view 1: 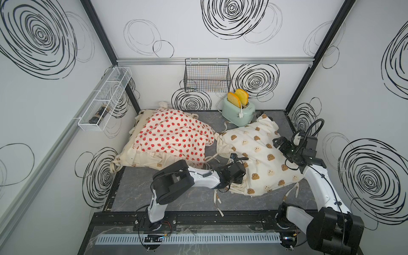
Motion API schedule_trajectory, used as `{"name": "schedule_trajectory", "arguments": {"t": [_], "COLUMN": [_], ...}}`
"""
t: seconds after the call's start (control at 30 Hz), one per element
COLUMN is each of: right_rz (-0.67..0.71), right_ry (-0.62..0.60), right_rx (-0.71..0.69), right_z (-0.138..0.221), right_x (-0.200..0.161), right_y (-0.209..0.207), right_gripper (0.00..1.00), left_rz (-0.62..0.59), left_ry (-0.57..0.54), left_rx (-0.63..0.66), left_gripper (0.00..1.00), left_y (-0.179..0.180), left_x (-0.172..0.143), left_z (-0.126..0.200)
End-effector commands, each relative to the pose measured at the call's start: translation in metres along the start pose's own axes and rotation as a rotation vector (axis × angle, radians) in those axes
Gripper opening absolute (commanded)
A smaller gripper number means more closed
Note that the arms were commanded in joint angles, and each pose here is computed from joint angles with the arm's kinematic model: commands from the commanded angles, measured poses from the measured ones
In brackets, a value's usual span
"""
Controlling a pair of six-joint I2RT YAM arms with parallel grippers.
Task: Zip up pillowcases
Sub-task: Adjust the pillowcase at the center of the board.
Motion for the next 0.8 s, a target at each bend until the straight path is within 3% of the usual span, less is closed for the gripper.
{"name": "schedule_trajectory", "arguments": {"t": [0.0,0.1,0.43,0.77], "right_rz": [-0.001,0.003,0.039,0.112], "right_ry": [0.028,0.046,0.155,0.297], "right_rx": [0.019,0.012,-0.004,0.06], "right_z": [-0.002,-0.002,-0.013,-0.036], "right_x": [-0.008,-0.012,-0.046,-0.106], "right_y": [-0.001,-0.003,0.001,0.049], "right_gripper": [0.97,0.97,0.97,0.97], "left_rz": [0.037,0.052,0.103,0.17], "left_ry": [-0.055,-0.092,-0.222,-0.311], "left_rx": [-0.007,-0.002,0.018,0.089], "left_gripper": [0.28,0.18,0.0,0.0], "left_y": [0.002,0.012,0.054,0.115], "left_x": [0.017,0.03,0.075,0.105], "left_z": [0.001,0.007,0.047,0.097]}}
Point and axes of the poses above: each gripper's point midway between its finger pads, its own z axis back along the fingers, its own y axis along the line the jaws close on, x = y × z, the point moved 2 cm from there along z, back along the fingers, and after that the axes turned 5 degrees about -z, right-handed, at the moved point
